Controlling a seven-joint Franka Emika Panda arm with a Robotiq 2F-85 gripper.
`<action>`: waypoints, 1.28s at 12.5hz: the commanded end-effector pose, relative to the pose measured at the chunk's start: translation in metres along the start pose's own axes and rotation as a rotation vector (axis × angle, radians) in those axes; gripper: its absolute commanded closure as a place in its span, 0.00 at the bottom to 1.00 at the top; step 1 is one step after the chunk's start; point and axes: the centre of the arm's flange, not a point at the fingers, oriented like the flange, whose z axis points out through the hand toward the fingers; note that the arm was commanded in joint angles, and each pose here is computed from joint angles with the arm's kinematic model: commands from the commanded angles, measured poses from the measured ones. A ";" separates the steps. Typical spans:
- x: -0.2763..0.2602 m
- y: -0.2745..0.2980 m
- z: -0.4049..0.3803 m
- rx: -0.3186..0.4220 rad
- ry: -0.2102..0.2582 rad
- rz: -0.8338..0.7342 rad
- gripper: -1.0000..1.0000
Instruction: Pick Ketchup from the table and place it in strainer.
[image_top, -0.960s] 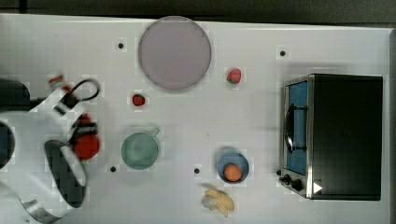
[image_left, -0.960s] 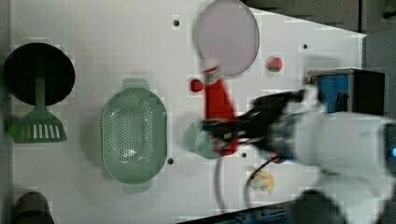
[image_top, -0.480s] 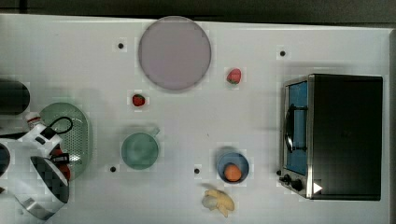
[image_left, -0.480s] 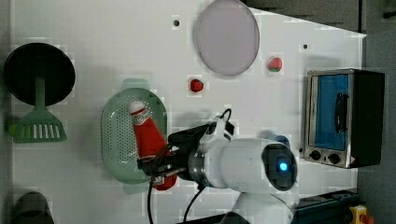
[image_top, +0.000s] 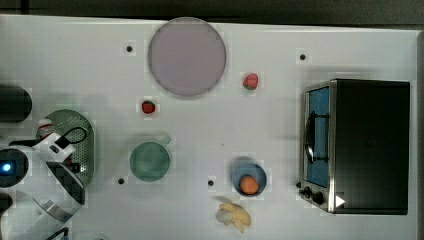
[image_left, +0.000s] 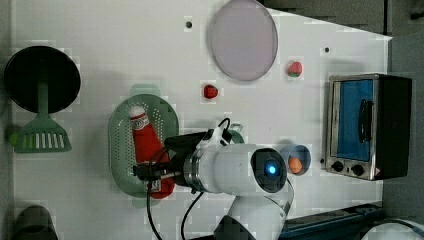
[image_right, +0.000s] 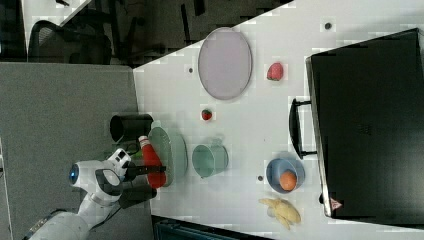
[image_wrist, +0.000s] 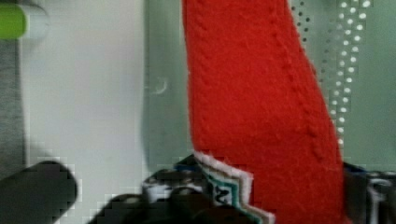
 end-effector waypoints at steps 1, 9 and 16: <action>0.013 -0.001 -0.020 0.020 0.083 0.080 0.00; 0.039 0.044 -0.163 -0.111 0.211 0.280 0.00; 0.052 0.201 -0.328 -0.163 0.212 0.698 0.00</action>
